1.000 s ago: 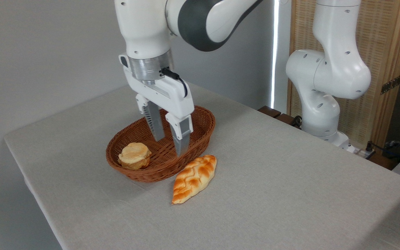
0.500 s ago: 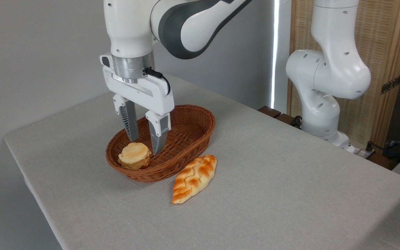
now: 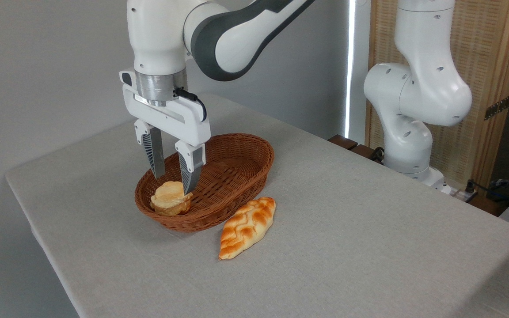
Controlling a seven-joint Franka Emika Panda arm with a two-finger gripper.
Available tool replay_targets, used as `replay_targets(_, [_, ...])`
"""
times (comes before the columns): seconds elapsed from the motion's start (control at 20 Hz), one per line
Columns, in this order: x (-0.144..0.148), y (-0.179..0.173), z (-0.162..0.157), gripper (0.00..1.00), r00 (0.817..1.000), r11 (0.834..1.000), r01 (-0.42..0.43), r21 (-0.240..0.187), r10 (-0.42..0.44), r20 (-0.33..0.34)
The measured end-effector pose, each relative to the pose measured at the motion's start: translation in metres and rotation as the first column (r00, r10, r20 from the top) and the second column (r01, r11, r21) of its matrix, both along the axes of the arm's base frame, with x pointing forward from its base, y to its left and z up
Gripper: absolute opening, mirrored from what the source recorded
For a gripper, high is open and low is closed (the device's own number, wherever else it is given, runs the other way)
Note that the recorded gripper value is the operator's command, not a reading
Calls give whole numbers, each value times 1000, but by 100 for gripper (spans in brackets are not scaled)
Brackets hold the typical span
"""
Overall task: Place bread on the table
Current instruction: 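Lower the gripper around the round bun and close on it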
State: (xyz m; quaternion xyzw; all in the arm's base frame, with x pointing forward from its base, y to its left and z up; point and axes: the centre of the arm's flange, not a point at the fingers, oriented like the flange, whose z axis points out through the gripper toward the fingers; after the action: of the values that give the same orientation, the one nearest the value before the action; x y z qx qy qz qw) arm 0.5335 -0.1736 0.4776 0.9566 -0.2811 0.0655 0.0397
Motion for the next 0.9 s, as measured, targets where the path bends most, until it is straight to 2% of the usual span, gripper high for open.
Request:
replay_targets(0.25, [5,-5,-11,100,1000,1000,-5,-9,5,5])
replay_targets(0.75, [7,-17,-33,100,999,1000,17,-10,-17,-33])
replay_targets(0.9, [8,-21,-36,100,999,1000,22,-16,-23,-23])
